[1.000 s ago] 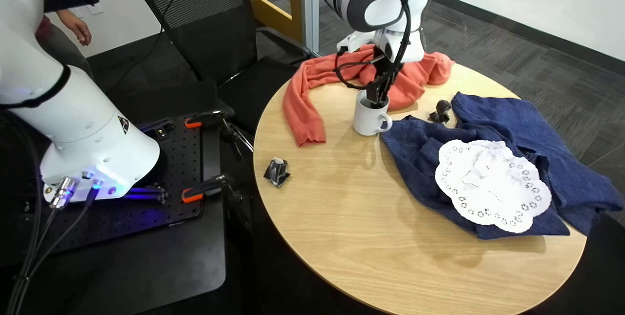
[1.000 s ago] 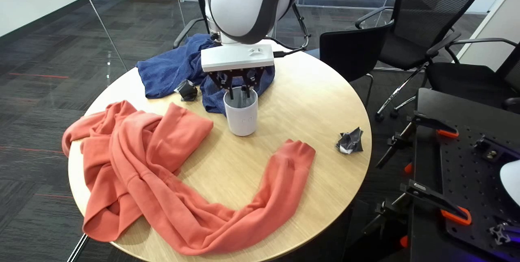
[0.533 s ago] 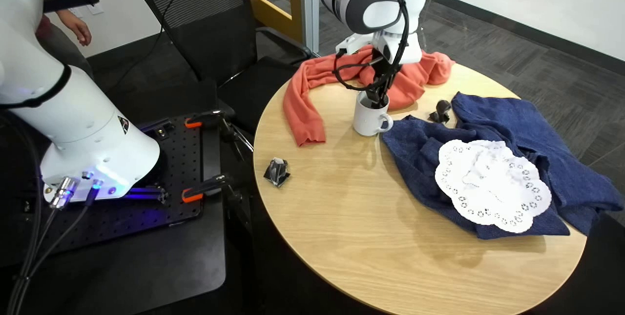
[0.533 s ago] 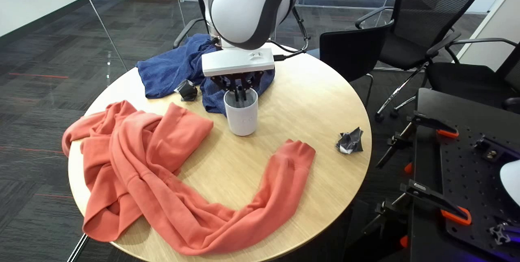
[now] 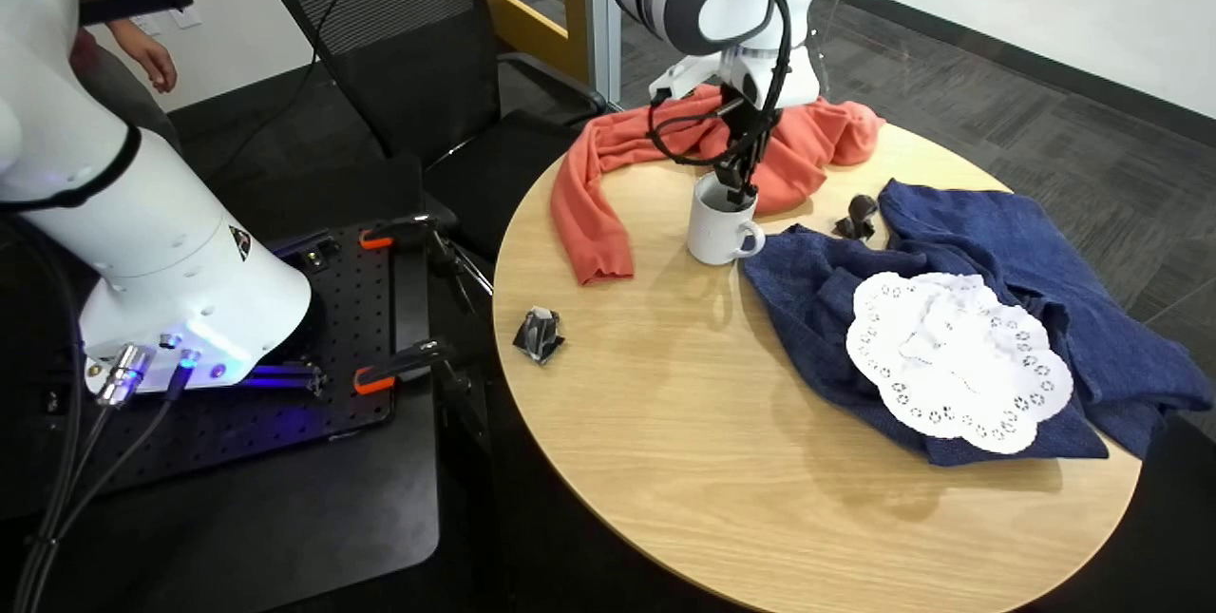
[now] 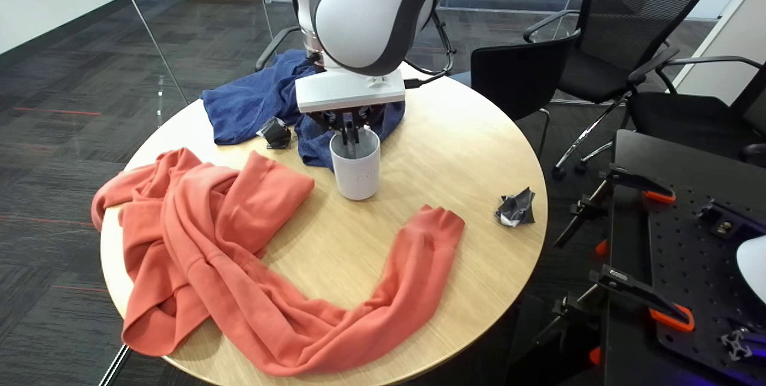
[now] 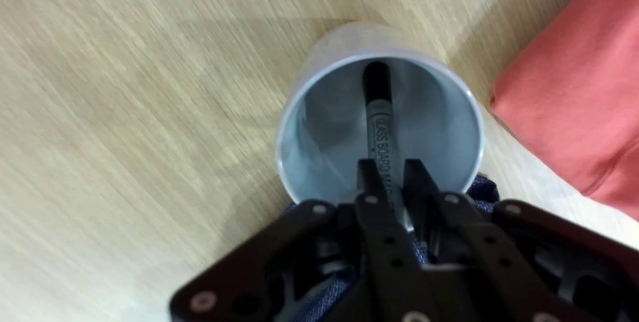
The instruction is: Remove the marker from the mug.
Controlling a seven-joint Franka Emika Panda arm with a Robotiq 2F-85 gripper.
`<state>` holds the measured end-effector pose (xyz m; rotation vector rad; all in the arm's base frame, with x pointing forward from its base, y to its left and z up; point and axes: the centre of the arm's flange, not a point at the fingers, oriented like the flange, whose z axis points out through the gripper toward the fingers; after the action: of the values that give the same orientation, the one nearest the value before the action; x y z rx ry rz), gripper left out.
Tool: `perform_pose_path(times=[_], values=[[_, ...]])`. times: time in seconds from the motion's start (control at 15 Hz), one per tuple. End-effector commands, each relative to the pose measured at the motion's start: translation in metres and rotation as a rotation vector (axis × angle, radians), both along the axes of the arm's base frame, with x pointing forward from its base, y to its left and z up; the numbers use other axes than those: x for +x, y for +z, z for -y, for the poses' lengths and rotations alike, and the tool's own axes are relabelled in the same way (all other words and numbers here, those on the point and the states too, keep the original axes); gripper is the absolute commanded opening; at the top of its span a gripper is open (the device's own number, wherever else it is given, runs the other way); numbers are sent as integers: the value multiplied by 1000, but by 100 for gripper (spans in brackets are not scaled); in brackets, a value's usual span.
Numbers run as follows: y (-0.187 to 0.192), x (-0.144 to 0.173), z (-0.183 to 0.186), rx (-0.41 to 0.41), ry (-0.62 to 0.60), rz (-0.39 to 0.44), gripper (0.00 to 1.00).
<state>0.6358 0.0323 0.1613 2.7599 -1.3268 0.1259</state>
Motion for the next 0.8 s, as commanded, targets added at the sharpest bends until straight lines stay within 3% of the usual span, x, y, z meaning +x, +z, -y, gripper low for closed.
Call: perform_pose_path(times=[0.0, 0.4, 0.73], values=[[41, -27, -4, -23, 10, 58, 4], [107, -51, 0, -63, 54, 137, 4], [151, -69, 16, -48, 15, 206, 4]])
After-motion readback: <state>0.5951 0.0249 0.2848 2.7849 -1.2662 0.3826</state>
